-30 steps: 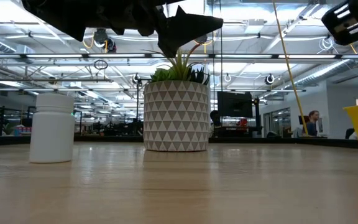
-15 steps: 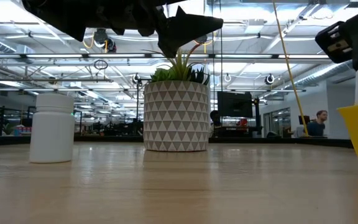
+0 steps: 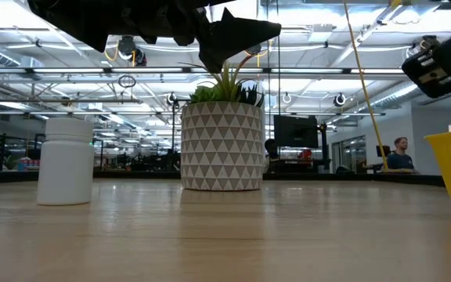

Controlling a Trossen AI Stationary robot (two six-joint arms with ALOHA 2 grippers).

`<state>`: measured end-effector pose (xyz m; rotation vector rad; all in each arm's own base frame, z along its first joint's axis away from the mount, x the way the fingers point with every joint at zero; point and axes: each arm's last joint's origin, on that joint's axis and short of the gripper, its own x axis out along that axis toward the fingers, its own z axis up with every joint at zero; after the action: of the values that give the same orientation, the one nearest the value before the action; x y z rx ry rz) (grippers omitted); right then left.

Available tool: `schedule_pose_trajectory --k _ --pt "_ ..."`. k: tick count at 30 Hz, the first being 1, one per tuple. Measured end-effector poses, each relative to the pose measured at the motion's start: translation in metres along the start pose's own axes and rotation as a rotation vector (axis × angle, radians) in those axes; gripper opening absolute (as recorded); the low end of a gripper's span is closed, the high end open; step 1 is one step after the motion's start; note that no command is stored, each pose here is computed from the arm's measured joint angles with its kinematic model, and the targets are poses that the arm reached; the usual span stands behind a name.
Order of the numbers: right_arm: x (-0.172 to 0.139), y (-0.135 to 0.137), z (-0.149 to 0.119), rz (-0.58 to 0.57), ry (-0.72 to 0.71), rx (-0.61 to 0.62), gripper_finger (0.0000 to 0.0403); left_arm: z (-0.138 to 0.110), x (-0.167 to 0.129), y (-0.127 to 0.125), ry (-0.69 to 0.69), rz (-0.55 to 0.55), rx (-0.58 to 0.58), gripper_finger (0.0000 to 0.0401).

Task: Pick and place pill bottles into a basket
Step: Put the white pill bottle into the bin

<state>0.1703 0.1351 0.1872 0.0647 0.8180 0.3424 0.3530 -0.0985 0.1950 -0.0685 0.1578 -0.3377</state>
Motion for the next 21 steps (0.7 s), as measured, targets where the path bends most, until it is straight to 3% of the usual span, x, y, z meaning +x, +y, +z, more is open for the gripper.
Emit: schedule_pose_trajectory --k 7,21 --pt "0.004 -0.007 -0.004 -0.031 0.036 0.015 0.0151 0.000 0.000 0.000 -0.002 0.000 0.001 0.0283" --pt "0.018 -0.014 -0.001 0.026 0.069 0.038 0.0153 0.000 0.000 0.001 -0.003 0.004 0.018 0.0282"
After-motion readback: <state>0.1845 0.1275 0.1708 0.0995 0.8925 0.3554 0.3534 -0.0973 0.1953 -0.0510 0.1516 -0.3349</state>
